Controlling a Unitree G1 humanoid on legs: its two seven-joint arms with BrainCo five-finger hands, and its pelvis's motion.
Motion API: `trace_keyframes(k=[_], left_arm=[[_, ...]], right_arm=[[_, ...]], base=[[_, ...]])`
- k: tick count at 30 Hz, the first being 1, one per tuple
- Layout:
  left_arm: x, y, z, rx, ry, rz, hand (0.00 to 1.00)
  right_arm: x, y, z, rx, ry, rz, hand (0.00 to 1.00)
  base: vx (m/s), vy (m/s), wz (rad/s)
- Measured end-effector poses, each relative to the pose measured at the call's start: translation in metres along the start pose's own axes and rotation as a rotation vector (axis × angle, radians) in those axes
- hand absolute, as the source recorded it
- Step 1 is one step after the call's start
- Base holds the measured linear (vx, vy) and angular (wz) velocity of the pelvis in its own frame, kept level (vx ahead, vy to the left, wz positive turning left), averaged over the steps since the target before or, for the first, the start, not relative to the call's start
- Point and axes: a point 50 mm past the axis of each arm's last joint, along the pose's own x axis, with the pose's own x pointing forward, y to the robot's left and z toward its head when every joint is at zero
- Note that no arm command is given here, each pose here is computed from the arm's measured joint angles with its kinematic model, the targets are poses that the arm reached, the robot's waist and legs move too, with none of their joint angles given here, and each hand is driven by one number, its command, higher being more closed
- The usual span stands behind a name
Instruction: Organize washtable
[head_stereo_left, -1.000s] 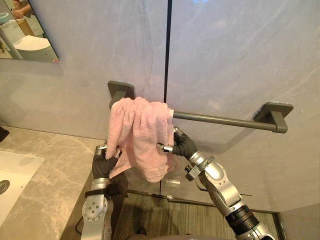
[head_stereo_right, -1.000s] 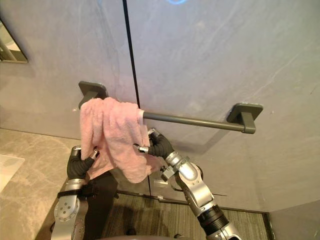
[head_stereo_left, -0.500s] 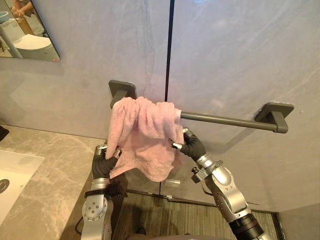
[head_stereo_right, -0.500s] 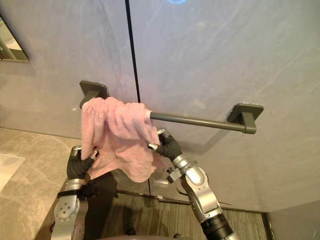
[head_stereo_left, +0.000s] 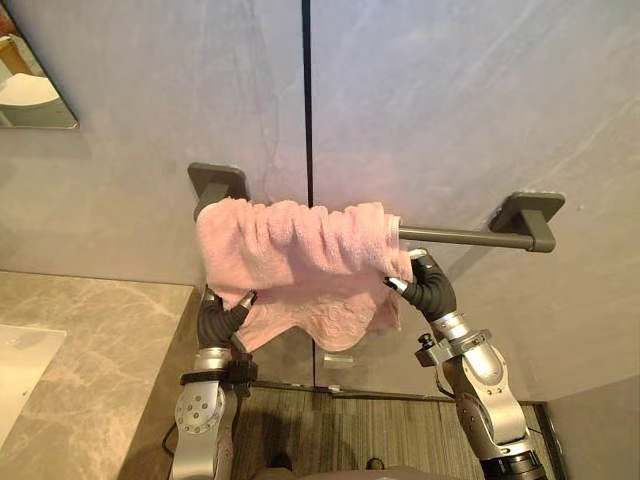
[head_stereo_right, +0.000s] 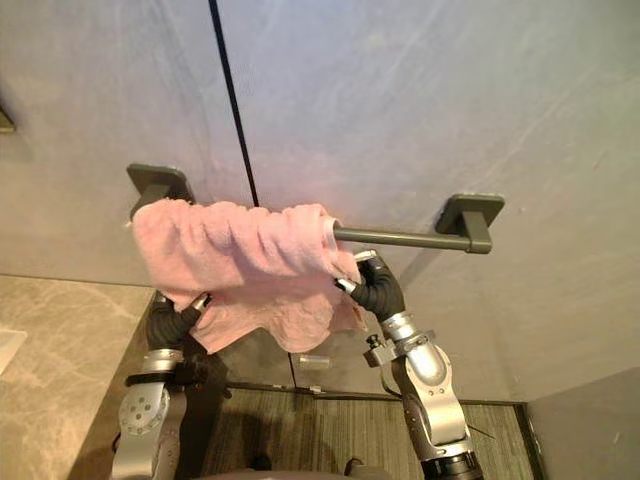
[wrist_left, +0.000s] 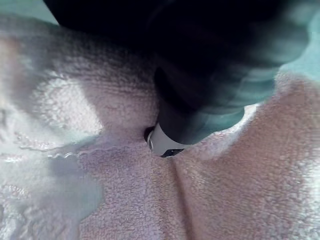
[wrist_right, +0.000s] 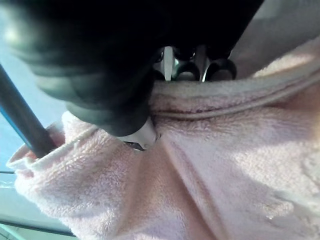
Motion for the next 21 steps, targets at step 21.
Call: trace_keyframes(k=[21], left_arm=[[0.012,-0.016,0.002,-0.086,-0.033,-0.065,1.00]], right_arm=[[-0.012,-0.022,0.000,-0.043,0.017,-0.115,1.00]], base=[[0.00,0.001,-0.04]])
